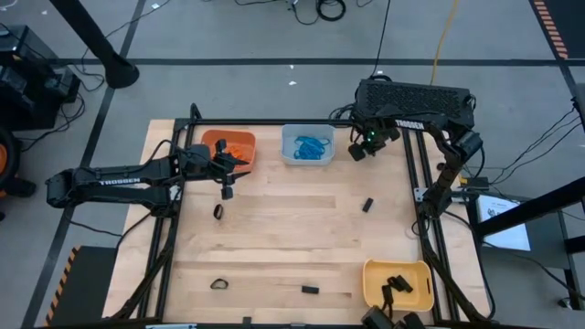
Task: Sort rubber bands into baskets
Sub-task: Put the black rubberband into the yellow bin
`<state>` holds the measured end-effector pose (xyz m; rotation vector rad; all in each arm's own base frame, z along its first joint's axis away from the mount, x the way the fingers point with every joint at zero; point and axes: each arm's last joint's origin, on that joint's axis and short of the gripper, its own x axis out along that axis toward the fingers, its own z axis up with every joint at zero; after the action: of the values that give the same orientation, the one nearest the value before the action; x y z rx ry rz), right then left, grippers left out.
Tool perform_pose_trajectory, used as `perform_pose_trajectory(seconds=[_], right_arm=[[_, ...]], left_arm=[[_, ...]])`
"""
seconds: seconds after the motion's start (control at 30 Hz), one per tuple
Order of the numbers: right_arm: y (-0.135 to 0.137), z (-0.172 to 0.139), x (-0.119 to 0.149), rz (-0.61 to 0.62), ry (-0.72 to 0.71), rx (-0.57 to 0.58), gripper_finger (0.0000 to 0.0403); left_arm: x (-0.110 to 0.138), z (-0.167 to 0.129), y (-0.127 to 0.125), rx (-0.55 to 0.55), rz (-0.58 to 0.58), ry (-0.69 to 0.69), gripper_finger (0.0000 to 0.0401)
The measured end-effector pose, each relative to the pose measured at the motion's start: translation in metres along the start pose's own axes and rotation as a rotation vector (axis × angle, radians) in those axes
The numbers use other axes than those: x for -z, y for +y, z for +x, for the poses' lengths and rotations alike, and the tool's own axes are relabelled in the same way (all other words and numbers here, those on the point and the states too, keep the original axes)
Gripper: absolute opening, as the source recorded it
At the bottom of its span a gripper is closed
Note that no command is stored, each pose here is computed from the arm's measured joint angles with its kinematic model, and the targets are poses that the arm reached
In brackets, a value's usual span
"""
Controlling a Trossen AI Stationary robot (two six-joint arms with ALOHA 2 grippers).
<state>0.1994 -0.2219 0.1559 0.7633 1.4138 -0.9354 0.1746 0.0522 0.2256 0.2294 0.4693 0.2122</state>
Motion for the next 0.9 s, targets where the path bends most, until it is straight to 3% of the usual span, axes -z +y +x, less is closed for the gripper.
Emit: perform_pose_trajectory(seconds=[0.27, 0.43, 0.57, 0.77, 0.9], right_arm=[[0.039, -0.054, 0.005, -0.161, 0.091, 0.01, 0.0003], [0.075, -0.096, 0.029, -0.276, 0.102, -0.025, 0.0002], [0.099, -0.131, 0.068, -0.314, 0.045, -0.103, 0.0001], [0.125, -0.175, 0.145, -0.254, -0.054, -0.199, 0.0001], [0.141, -0.188, 0.198, -0.201, -0.081, -0.241, 0.0]], left_arm=[[0.0, 0.0, 0.0, 0.0, 0.0, 0.0, 0.0138], [0.0, 0.0, 0.0, 0.0, 0.0, 0.0, 0.0138], [0.0, 0.0, 0.0, 0.0, 0.0, 0.001, 0.0138], [0.0, 0.0, 0.0, 0.0, 0.0, 0.001, 0.0138], [0.0, 0.0, 0.0, 0.001, -0.005, 0.001, 0.0138]])
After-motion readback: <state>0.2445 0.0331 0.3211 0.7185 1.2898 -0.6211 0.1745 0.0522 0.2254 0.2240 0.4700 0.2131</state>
